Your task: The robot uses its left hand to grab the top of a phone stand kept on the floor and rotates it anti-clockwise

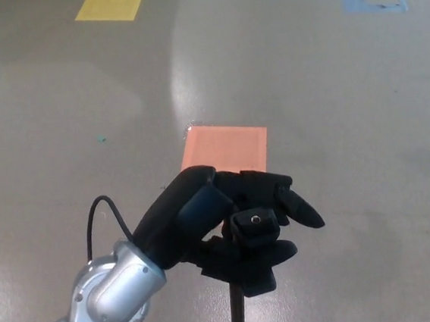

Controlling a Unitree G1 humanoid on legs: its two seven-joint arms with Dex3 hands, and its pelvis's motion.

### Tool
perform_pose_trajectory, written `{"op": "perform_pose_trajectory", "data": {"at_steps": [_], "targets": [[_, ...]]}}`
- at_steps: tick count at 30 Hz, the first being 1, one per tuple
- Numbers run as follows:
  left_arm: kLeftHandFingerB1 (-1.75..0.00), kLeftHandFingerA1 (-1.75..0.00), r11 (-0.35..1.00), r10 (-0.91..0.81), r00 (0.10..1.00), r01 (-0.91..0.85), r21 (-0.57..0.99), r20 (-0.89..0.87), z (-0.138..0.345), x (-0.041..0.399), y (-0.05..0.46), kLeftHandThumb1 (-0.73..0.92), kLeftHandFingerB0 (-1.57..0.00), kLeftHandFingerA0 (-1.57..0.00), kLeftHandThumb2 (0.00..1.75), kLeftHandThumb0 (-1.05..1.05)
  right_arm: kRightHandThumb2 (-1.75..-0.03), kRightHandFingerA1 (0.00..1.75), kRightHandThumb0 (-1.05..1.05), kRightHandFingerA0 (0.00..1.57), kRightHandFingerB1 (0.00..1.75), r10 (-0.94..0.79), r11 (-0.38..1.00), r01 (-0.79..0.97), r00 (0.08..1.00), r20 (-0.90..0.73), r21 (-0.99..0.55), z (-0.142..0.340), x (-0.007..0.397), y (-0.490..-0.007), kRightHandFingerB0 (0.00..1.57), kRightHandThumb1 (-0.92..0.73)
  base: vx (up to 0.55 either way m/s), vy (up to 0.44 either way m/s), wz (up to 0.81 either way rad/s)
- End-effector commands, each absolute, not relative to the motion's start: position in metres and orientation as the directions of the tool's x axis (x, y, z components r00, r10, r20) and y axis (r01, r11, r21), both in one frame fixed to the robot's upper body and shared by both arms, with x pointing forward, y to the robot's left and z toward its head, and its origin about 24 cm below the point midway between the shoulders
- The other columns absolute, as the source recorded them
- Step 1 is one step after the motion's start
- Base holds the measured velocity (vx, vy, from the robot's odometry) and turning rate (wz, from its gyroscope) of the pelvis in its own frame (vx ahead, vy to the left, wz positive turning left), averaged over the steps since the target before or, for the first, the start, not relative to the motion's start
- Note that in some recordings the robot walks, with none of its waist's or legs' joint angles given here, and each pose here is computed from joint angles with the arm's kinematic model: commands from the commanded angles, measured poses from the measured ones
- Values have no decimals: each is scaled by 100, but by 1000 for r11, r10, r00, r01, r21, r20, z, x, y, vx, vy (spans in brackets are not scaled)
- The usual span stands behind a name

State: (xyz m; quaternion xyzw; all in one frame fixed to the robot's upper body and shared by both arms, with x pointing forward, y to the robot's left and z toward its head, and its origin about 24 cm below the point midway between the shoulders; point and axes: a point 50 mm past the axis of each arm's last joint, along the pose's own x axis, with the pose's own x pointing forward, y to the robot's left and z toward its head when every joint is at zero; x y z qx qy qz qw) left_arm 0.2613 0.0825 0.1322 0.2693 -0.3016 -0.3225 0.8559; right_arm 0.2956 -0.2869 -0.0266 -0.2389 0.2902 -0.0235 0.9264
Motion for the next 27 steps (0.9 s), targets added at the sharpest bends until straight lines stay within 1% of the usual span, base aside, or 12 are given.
{"op": "perform_pose_trajectory", "data": {"at_steps": [1, 6, 9, 12, 15, 16, 18, 20, 21, 22, 23, 27], "targets": [[-46, -49, 751, -660, 751, 660, 22, 17, 126, 291, 96, 58, -93, -107, 58, -32, -67, 48, -51, 72, 18, -220, 875, -67, 827, -517, -479, -14, 304, -296, 7, -81, 0, 0, 0], [-47, -50, 751, -660, 751, 660, 18, 11, 130, 291, 94, 58, -92, -108, 58, -30, -67, 48, -50, 73, 18, -219, 875, -64, 832, -510, -479, -12, 305, -296, 7, -81, 0, 0, 0], [-48, -52, 753, -658, 753, 658, 13, 5, 133, 291, 92, 60, -90, -112, 59, -28, -67, 49, -51, 72, 18, -221, 875, -62, 831, -510, -481, -12, 305, -297, 7, -81, 0, 0, 0], [-48, -52, 754, -657, 754, 657, 1, 1, 135, 291, 91, 60, -89, -112, 59, -27, -67, 49, -51, 72, 18, -220, 875, -62, 833, -508, -481, -11, 305, -297, 7, -81, 0, 0, 0], [-49, -53, 756, -654, 756, 654, -41, -5, 138, 291, 90, 60, -88, -111, 59, -24, -67, 49, -51, 72, 18, -219, 877, -62, 832, -510, -477, -11, 305, -297, 7, -81, 0, 0, 0], [-50, -56, 751, -658, 753, 656, -72, -5, 138, 291, 90, 62, -87, -115, 59, -20, -67, 49, -52, 71, 19, -219, 876, -62, 832, -510, -478, -11, 305, -297, 8, -81, 0, 0, 0], [-50, -58, 743, -664, 748, 659, -122, -7, 140, 292, 90, 61, -88, -117, 59, -19, -67, 49, -51, 71, 18, -220, 876, -61, 832, -509, -478, -11, 306, -297, 8, -81, 0, 0, 0], [-50, -58, 743, -663, 748, 656, -134, -10, 142, 293, 90, 61, -88, -117, 59, -19, -67, 49, -51, 71, 18, -219, 876, -61, 833, -507, -478, -10, 306, -297, 8, -81, 0, 0, 0], [-50, -57, 745, -659, 752, 651, -146, -15, 142, 294, 90, 60, -88, -113, 58, -19, -67, 48, -51, 71, 19, -221, 877, -59, 832, -509, -477, -10, 307, -297, 9, -82, 0, 0, 0], [-50, -57, 747, -656, 754, 646, -155, -19, 143, 294, 90, 60, -88, -113, 58, -19, -67, 48, -51, 71, 19, -223, 877, -57, 831, -510, -477, -10, 307, -297, 9, -82, 0, 0, 0], [-51, -59, 739, -662, 749, 648, -186, -24, 145, 295, 90, 61, -85, -113, 59, -18, -67, 49, -51, 71, 19, -222, 878, -56, 833, -507, -476, -10, 307, -297, 9, -82, 0, 0, 0], [-51, -61, 737, -662, 749, 643, -207, -31, 149, 295, 90, 61, -85, -111, 59, -17, -67, 49, -51, 70, 19, -219, 877, -56, 837, -502, -477, -8, 308, -297, 9, -82, 0, 0, 0]]}}
